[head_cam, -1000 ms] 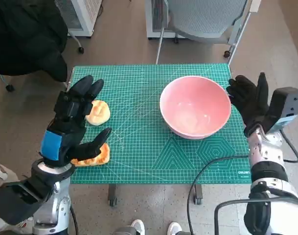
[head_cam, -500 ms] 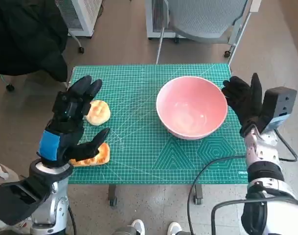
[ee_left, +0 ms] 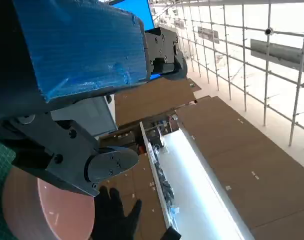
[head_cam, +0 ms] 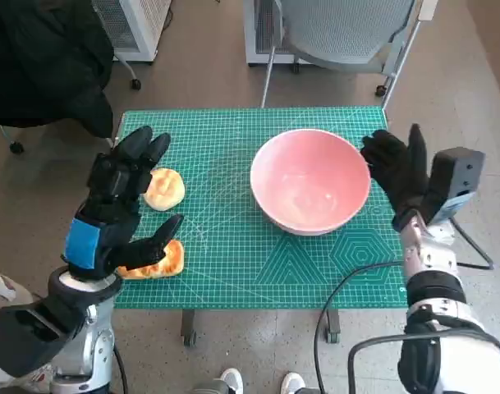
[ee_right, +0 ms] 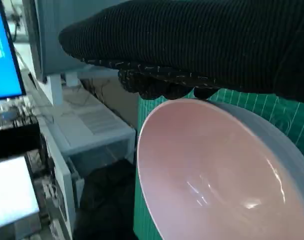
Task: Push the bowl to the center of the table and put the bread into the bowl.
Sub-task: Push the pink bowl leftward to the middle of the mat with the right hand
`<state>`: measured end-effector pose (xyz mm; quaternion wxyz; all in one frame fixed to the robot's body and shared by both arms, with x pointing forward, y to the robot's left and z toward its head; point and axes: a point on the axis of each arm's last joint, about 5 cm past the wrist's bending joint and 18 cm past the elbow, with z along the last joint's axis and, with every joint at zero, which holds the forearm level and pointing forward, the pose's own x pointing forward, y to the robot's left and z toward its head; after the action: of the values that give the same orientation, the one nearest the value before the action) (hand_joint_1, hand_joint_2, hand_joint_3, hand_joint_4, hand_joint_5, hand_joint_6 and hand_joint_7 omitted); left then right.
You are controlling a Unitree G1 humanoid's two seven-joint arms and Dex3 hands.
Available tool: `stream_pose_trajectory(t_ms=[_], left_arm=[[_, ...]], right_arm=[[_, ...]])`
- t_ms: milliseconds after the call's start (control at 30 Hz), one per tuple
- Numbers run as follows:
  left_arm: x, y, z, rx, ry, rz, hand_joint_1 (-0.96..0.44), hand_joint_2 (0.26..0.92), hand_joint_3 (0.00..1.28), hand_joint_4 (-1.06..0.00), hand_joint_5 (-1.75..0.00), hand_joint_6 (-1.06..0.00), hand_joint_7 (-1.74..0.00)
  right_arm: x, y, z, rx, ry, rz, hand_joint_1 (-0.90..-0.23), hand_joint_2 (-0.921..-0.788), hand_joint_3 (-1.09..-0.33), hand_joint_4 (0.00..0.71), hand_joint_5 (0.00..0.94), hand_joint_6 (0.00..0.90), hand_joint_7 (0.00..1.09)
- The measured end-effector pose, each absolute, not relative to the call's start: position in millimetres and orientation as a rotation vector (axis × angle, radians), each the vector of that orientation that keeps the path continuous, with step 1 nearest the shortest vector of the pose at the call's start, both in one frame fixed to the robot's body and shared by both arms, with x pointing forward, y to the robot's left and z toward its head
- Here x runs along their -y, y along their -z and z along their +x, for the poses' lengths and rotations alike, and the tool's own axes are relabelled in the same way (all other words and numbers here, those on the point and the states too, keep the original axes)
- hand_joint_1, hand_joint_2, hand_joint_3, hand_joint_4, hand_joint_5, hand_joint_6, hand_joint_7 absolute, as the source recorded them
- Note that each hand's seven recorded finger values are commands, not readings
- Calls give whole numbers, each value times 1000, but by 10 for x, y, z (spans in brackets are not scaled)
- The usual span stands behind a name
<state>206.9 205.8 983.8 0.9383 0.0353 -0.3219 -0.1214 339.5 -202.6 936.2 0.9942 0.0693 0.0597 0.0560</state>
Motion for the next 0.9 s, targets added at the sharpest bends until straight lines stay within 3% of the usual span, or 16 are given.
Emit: stream_pose_trajectory(t_ms=[400,900], left_arm=[[-2058,-9837,2070,655,251,72,-199,700,621,1,-393,1,-493],[-2062,-9838,2070,657,256,66,-194,702,621,1,-391,1,-490]], right_arm=[[1910,-9340,3402,-119,-163,121,-657,-921,-748,221,5,280,5],[1727,-9295,3404,-127,-218,139,-587,-921,-793,211,0,256,0]])
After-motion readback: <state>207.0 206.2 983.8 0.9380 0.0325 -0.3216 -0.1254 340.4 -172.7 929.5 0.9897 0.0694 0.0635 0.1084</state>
